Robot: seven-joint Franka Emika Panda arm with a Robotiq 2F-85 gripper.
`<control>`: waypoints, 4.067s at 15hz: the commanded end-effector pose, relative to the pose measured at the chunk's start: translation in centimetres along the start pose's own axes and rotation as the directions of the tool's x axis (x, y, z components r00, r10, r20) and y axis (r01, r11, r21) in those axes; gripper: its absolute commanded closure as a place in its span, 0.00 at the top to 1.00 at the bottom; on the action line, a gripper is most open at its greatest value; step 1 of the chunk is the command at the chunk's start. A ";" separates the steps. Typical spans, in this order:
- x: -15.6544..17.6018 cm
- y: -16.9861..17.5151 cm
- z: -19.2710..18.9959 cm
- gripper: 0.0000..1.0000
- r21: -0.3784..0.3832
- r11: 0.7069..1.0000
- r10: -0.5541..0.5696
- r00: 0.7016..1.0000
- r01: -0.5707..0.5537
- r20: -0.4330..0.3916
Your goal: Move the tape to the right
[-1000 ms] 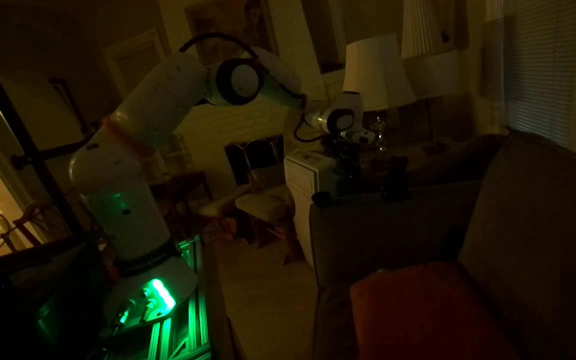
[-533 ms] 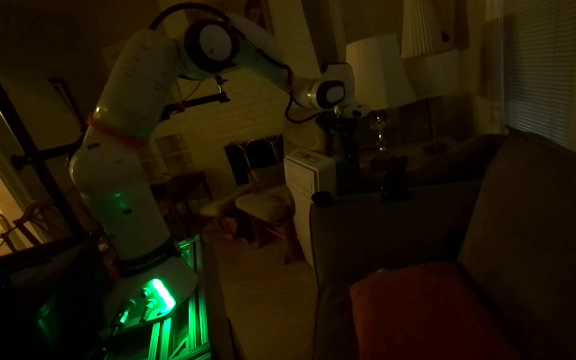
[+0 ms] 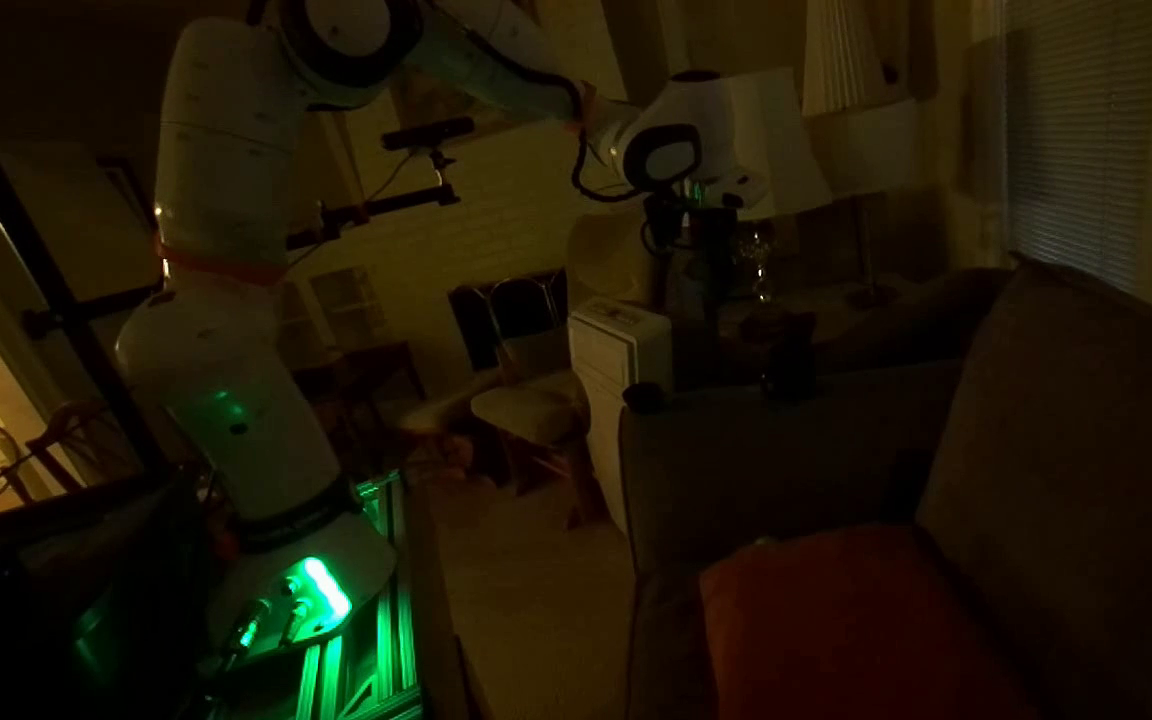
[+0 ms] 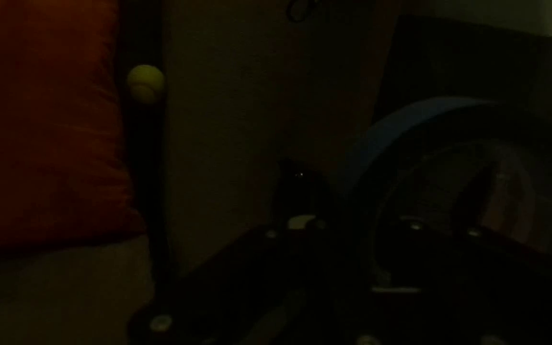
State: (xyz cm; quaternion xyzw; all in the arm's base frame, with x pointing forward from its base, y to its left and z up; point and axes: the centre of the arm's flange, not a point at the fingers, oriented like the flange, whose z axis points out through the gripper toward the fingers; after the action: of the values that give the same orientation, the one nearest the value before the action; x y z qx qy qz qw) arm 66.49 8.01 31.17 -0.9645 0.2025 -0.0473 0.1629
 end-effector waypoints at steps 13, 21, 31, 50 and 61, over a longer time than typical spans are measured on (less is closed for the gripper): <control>0.4 0.8 -0.9 0.20 0.045 0.999 -0.023 1.000 0.023 0.002; 0.4 0.8 -0.9 0.20 0.045 0.999 -0.023 1.000 0.023 0.002; 0.4 0.8 -0.9 0.20 0.045 0.999 -0.023 1.000 0.023 0.002; 0.4 0.8 -0.9 0.20 0.045 0.999 -0.023 1.000 0.023 0.002; 0.4 0.8 -0.9 0.20 0.045 0.999 -0.023 1.000 0.023 0.002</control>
State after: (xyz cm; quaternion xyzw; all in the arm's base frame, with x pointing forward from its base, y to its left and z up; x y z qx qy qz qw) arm 66.40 6.90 31.74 -0.9629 0.1902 -0.0524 0.1843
